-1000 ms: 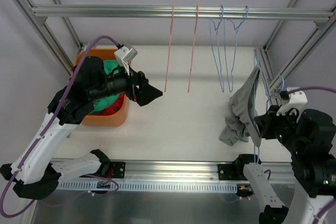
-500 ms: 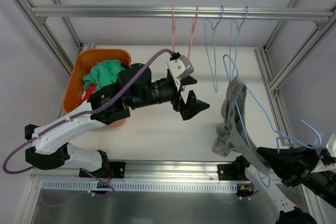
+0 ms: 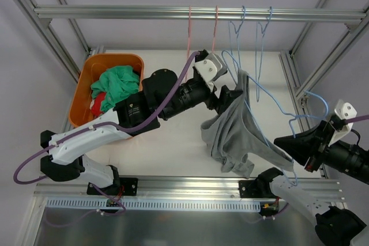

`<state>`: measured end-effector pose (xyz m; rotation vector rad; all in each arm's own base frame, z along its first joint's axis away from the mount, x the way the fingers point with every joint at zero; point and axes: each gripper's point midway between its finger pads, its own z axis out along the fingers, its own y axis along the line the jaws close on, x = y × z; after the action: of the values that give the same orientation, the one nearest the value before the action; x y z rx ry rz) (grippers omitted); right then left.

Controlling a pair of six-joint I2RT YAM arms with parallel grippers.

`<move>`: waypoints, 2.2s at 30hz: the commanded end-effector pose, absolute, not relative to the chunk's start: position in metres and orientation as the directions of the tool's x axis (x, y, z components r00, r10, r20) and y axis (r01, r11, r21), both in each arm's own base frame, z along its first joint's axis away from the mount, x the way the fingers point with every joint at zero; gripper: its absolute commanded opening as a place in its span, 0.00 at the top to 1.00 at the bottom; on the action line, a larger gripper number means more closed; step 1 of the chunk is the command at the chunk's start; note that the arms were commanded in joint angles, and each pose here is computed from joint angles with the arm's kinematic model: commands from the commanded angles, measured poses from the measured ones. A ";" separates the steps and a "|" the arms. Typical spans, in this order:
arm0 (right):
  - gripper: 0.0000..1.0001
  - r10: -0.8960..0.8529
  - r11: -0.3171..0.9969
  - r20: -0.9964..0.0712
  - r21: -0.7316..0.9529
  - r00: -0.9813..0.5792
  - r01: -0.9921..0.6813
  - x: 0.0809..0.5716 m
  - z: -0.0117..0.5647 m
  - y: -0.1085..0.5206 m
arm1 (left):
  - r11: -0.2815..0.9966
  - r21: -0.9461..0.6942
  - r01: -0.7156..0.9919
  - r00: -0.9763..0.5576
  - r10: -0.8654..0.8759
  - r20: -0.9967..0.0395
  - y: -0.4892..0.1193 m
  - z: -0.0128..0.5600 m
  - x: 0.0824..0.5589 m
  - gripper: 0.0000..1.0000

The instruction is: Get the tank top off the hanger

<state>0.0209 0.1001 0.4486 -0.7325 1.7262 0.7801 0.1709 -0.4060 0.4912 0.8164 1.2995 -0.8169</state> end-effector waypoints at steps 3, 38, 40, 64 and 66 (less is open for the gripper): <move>1.00 -0.090 0.670 -0.972 0.102 -0.216 -0.735 0.044 0.466 0.093 | 0.487 0.072 0.870 0.138 -0.100 -0.985 -0.399 0.500 0.166 0.25; 1.00 -0.164 0.593 -0.940 0.148 -0.299 -0.791 0.060 0.451 0.120 | 0.648 0.011 0.761 0.165 -0.177 -0.970 -0.379 0.511 0.216 1.00; 1.00 -0.185 0.623 -0.932 0.134 -0.311 -0.771 0.067 0.442 0.116 | 0.675 -0.014 0.738 0.157 -0.192 -0.969 -0.369 0.514 0.218 1.00; 1.00 -0.262 0.213 -0.962 -0.135 0.077 -0.968 0.004 0.434 0.105 | 0.820 -0.296 0.489 0.046 -0.363 -0.931 -0.219 0.496 0.203 1.00; 1.00 -0.287 0.138 -0.954 -0.124 0.080 -0.983 0.000 0.428 0.115 | 0.772 -0.290 0.565 0.007 -0.356 -0.934 -0.227 0.494 0.190 1.00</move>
<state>0.0061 0.0977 0.4346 -1.2101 1.4280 0.8009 0.2059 -0.2354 0.4784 0.1935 1.4078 -0.5993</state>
